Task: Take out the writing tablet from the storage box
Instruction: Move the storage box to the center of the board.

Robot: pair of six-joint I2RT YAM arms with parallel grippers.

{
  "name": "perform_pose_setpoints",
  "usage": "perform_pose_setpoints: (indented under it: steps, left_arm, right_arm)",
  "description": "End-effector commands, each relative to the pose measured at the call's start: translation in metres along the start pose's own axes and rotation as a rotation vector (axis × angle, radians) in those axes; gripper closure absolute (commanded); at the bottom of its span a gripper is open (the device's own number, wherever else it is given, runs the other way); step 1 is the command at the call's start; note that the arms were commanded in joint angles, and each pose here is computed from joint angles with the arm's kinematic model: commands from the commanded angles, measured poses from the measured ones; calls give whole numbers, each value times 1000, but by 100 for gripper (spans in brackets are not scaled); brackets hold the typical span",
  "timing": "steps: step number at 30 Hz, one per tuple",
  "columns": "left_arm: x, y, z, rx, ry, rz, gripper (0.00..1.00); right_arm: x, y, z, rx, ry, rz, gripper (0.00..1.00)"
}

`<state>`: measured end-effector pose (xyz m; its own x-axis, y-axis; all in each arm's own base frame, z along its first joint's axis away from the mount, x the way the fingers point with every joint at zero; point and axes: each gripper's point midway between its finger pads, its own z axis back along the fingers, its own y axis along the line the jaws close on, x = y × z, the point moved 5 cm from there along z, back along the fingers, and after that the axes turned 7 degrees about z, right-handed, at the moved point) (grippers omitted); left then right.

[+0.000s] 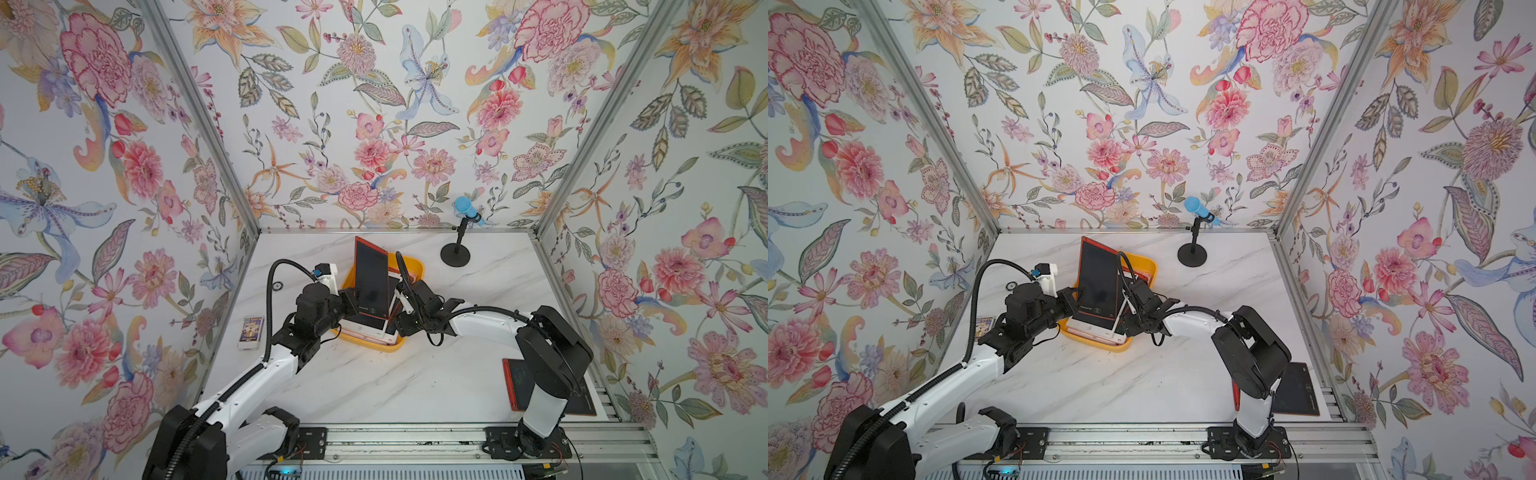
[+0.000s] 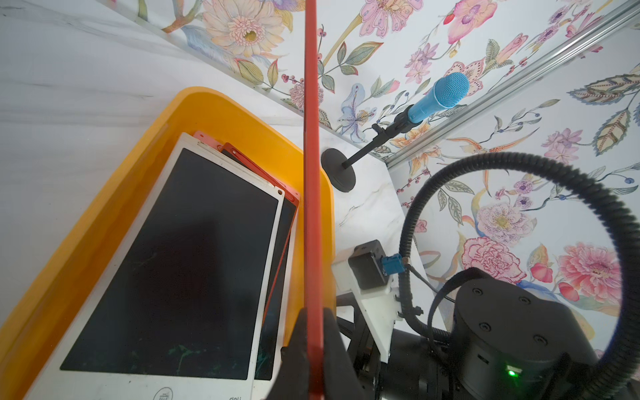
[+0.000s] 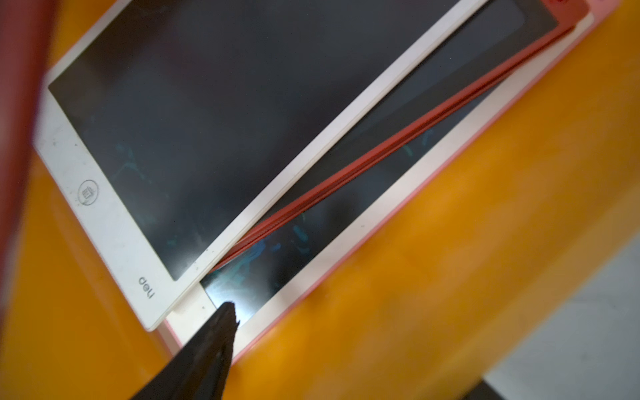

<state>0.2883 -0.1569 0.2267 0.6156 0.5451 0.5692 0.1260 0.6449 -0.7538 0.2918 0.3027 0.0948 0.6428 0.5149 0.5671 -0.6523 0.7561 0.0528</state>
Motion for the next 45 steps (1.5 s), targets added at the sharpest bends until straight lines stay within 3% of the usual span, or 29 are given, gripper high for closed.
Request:
perform_pose_setpoints:
  steps: [1, 10, 15, 23, 29, 35, 45]
  left_arm:
    - [11, -1, 9, -7, -52, -22, 100]
    - [14, 4, 11, 10, -62, -19, 100]
    - [16, 3, 14, 10, -63, -24, 100]
    - [26, -16, 23, -39, -60, -58, 100]
    - [21, -34, 27, -172, -10, -21, 100]
    - [10, -51, 31, -324, 80, 39, 100]
    - [-24, -82, 34, -500, 282, 67, 100]
  right_arm:
    - [-6, 21, -3, 72, 41, 138, 30]
    - [5, 25, 12, 74, -4, 168, 29]
    - [22, 18, 37, 38, -81, 137, 23]
    - [64, 6, 144, 46, -382, 19, 15]
    - [54, -15, 199, 219, -550, -173, 8]
    - [26, -27, 212, 341, -620, -268, 0]
    - [1, -23, 216, 590, -643, -289, 1]
